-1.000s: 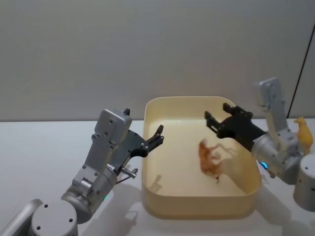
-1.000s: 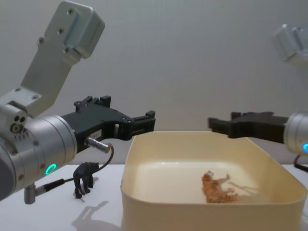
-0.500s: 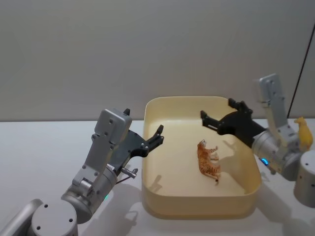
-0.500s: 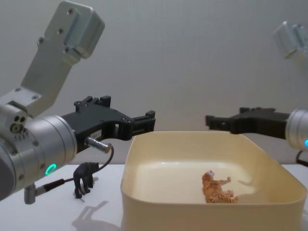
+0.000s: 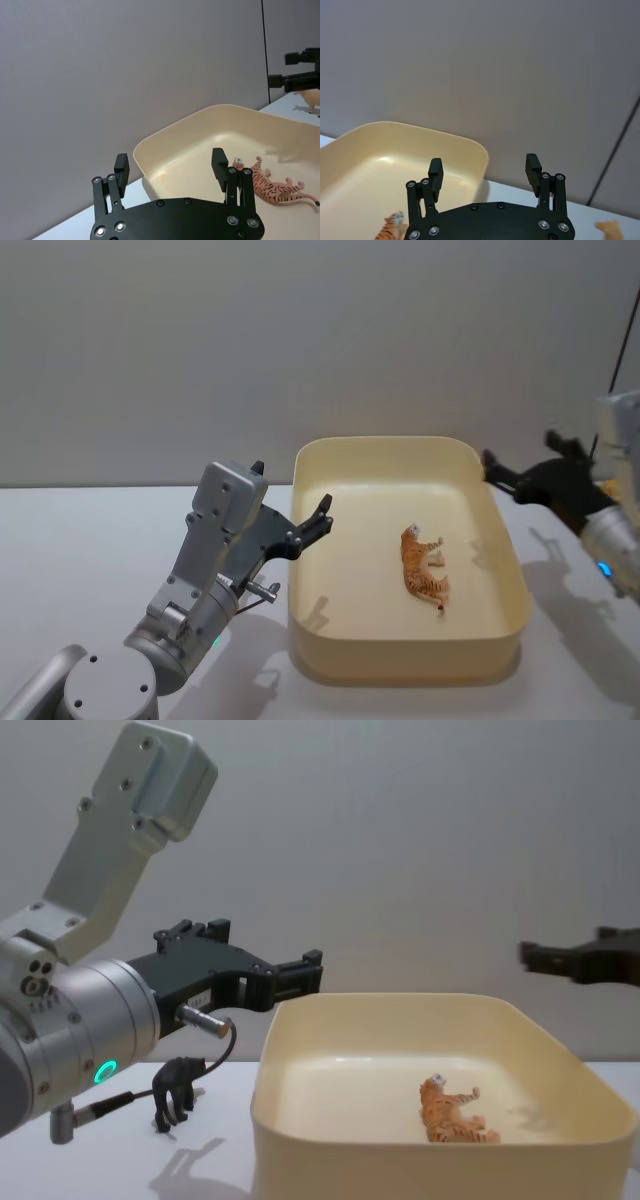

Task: Pick up the toy alternately with two hands and place it into the central storage box.

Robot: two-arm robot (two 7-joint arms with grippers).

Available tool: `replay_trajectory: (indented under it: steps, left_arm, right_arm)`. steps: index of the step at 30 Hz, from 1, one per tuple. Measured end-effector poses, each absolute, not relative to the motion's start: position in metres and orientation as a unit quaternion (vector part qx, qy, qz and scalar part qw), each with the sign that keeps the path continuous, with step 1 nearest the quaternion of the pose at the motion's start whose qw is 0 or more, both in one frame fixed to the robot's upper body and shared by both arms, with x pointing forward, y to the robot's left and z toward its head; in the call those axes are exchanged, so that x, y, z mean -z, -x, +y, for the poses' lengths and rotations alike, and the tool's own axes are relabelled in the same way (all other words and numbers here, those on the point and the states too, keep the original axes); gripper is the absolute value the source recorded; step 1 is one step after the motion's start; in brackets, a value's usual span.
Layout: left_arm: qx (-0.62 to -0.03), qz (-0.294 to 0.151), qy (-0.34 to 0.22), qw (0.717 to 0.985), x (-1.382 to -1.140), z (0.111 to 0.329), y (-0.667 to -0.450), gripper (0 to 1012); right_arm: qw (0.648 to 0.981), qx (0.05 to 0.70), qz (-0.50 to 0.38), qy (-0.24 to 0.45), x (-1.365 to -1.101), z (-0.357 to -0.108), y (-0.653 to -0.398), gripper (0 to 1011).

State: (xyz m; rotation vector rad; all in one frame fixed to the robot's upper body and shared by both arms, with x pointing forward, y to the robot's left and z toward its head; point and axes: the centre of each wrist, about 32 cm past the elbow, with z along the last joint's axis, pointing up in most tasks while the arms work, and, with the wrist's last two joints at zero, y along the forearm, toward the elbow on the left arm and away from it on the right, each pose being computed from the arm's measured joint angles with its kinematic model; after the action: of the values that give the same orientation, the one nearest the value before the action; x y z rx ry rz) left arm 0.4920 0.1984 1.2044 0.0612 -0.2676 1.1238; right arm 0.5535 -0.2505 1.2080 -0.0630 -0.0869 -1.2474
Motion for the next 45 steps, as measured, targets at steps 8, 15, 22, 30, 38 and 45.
replay_trajectory:
  steps: [8,15,22,30,38,45]
  left_arm:
    - [-0.531,-0.126,-0.029,0.837,-1.204,0.198,-0.492,1001]
    - [-0.531,-0.126,-0.029,0.837,-1.204,0.198,-0.492,1001]
    - [-0.531,-0.126,-0.029,0.837,-1.204,0.198,-0.492,1001]
    - [-0.531,-0.126,-0.029,0.837,-1.204,0.198,-0.492,1001]
    - [-0.531,-0.126,-0.029,0.837,-1.204,0.198,-0.492,1001]
    - [-0.531,-0.126,-0.029,0.837,-1.204,0.198,-0.492,1001]
  right_arm:
    - [0.772,0.634,-0.044,0.034,-1.206,-0.284,-0.538,1001]
    - [0.742,0.667,-0.043,0.048,-1.202,-0.309,-0.525,1001]
    - [0.724,0.685,-0.039,0.063,-1.196,-0.323,-0.516,1001]
    - [0.719,0.69,-0.031,0.08,-1.189,-0.328,-0.516,1001]
    - [0.709,0.698,-0.021,0.096,-1.179,-0.327,-0.525,1001]
    - [0.696,0.71,-0.012,0.106,-1.169,-0.325,-0.536,1001]
